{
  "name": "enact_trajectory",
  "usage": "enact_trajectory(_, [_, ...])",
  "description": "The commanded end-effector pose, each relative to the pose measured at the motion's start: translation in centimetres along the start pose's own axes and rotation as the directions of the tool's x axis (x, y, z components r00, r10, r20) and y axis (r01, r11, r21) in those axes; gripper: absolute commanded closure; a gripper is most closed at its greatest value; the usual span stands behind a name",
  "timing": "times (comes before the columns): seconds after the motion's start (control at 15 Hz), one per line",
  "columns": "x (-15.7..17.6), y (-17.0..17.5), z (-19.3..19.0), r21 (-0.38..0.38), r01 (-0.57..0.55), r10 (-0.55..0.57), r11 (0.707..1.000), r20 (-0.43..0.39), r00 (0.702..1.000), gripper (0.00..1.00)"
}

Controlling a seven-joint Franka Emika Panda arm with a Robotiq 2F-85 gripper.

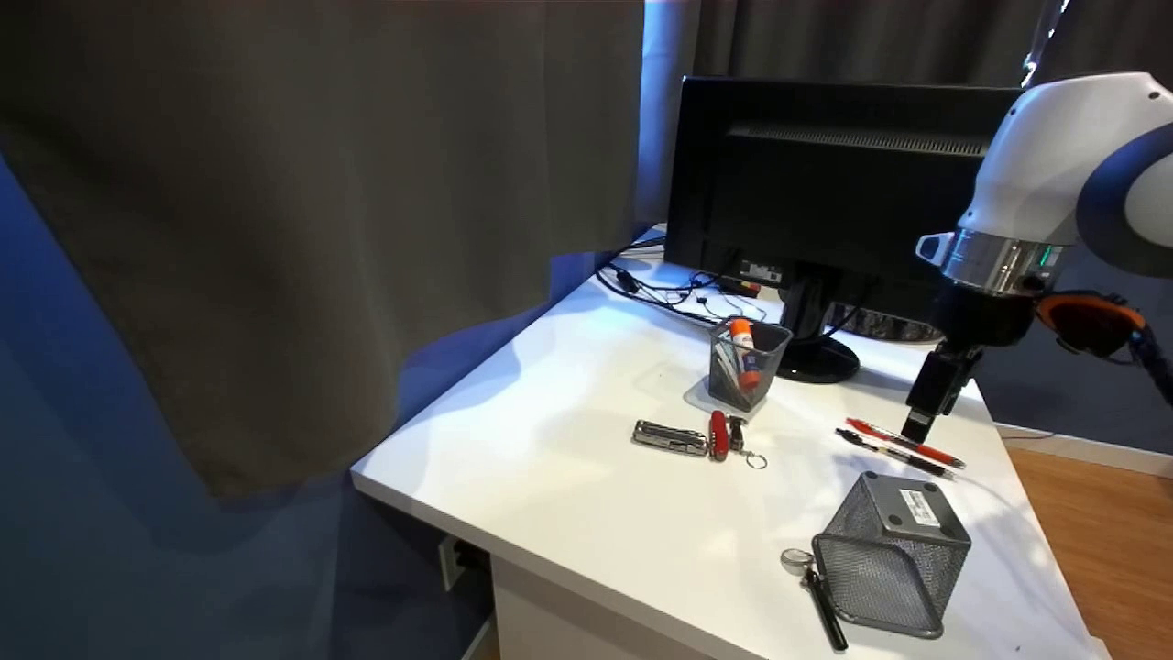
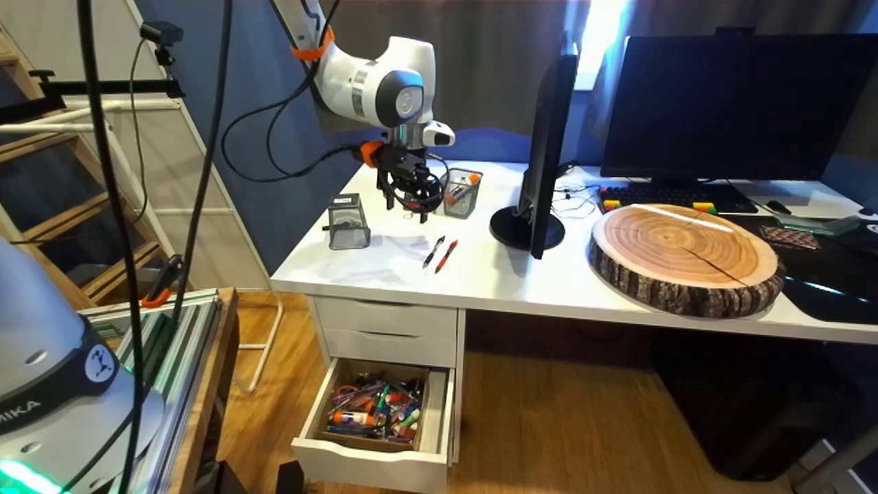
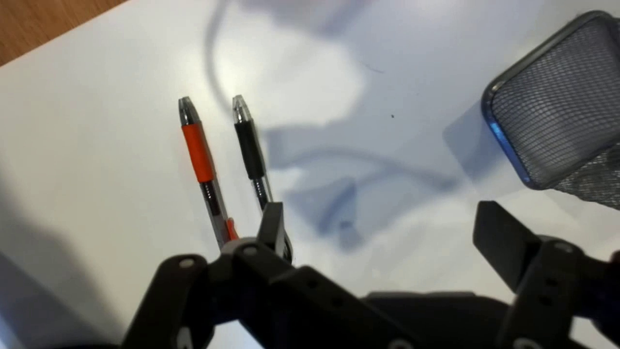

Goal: Pick up the red and black pen together and put them on the table, turn the gray pen holder the right way up

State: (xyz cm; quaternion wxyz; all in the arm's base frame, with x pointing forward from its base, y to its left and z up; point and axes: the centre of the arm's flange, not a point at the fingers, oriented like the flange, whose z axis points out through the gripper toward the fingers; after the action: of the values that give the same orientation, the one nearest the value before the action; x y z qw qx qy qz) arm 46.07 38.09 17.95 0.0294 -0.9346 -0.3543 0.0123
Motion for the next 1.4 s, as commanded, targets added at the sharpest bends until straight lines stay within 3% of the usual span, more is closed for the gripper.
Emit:
enact_trajectory(0.0, [1.4, -1.6, -0.2, 0.086, -0.157, 0.153, 0.984, 0.05, 0.987, 0.0])
enact_trajectory(0.4, [2.9, -4.1, 0.6, 0.209, -0.322, 0.296, 0.923, 0.147, 0.944, 0.0])
enact_trajectory(0.87, [3.7, -5.1, 2.6, 0.182, -0.472, 0.428, 0.862, 0.235, 0.873, 0.0])
enact_trajectory(1.0, [3.7, -5.6, 2.5, 0.18, -0.479, 0.423, 0.859, 0.277, 0.863, 0.0])
enact_trajectory(1.07, [2.5, -4.9, 2.7, 0.171, -0.448, 0.407, 0.877, 0.23, 0.884, 0.0])
enact_trajectory(1.33, [2.8, -5.3, 2.6, 0.178, -0.47, 0.417, 0.864, 0.268, 0.868, 0.0])
